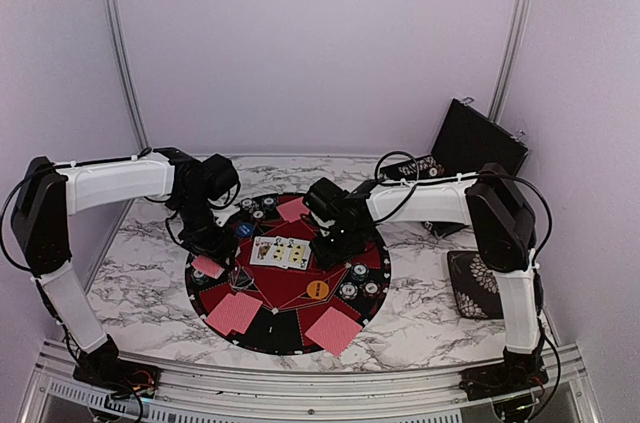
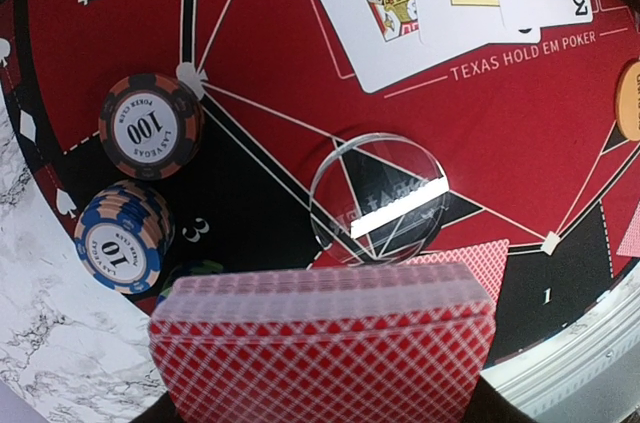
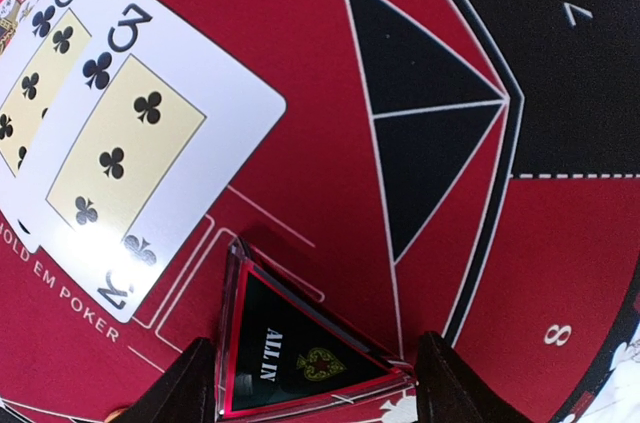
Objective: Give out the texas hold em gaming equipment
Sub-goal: Place the all-in button in the small blind area.
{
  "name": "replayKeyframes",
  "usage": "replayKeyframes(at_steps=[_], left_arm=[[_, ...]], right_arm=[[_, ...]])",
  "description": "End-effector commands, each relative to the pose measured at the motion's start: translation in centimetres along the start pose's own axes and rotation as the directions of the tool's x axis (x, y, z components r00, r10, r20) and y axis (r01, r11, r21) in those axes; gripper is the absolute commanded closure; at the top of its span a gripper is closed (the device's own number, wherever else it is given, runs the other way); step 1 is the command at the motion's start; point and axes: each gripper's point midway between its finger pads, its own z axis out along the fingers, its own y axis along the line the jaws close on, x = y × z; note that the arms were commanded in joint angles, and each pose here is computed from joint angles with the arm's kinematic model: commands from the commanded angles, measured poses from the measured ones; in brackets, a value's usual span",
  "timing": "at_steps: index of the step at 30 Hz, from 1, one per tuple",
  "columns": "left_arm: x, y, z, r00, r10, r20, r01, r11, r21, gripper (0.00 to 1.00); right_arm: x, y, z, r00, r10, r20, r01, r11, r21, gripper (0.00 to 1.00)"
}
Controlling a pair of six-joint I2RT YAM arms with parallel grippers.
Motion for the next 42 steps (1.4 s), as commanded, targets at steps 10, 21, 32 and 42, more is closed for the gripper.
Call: replayKeyframes(at_steps=[10,21,32,42], left_arm=[[0.2,0.3,-1.0,1.000,-0.008,0.030,0.008,1.000,-0.002,0.55],[0.2,0.2,-1.0,0.999,-0.006,0.033,0.005,1.000,0.006,0.55],[0.1,0.2,-1.0,0.999,-0.004,0.034,0.004,1.000,0.009,0.55],[0.1,0.2,-1.0,0.999,-0.003,0.034,0.003,1.000,0.012,0.55]], right_arm=[[-3.1,-0.1,-3.3,0.996,-0.008,0.090,0.007,1.000,0.013,0.46],[-5.7,-0.1,-4.0,0.990,-0.012,0.141,0.010,1.000,0.016,0.46],[-10.9,0.5,-3.6,0.975,-0.023,0.223,0.020,1.000,0.015,0.46],[-15.0,1.2,-1.9,0.956,0.026,0.292,-0.024,1.000,-0.011,0.48]])
